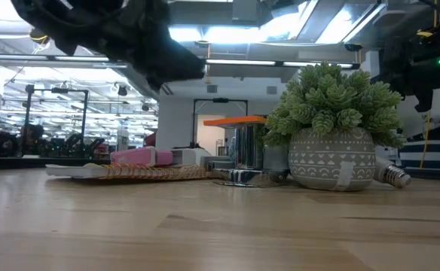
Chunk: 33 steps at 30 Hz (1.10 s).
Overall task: Screw lightbulb
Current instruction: Move the orange sticky note to the top center of the table
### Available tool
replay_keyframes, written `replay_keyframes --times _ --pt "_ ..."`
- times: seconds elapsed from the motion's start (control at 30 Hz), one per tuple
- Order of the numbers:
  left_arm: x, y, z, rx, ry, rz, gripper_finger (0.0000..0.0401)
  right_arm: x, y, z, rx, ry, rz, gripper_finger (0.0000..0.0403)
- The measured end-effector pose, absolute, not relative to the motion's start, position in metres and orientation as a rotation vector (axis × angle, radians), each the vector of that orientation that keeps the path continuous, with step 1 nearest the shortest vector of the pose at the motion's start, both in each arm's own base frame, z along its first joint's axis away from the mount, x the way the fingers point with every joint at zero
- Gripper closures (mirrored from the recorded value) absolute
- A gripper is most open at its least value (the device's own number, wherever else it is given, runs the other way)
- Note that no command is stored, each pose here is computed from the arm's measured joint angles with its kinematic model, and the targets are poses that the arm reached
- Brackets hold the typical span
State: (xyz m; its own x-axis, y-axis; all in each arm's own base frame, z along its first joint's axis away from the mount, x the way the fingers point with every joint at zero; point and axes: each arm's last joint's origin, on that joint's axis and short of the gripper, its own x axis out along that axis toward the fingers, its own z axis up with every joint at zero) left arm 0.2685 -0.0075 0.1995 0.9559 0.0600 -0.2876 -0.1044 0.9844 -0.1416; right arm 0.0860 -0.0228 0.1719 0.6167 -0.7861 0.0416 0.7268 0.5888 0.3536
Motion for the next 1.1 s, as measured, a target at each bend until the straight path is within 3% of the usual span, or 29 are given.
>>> replay_keyframes --times 0.13,0.33,0.73,1.1 --pt "0.268 -0.006 0.192 -0.426 0.358 0.142 0.0228 0.086 -0.023 0.172 0.318 -0.201 -0.887 0.0397" --pt "0.265 -0.011 0.181 -0.720 0.461 0.160 0.0219 0.086 -0.023 0.172 0.318 -0.202 -0.886 0.0397" --pt "0.288 -0.021 0.142 -0.887 0.464 0.172 0.0219 0.087 -0.022 0.172 0.318 -0.198 -0.861 0.0397" --pt "0.300 -0.011 0.134 -0.942 0.353 0.166 0.0232 0.087 -0.022 0.172 0.318 -0.198 -0.860 0.0397"
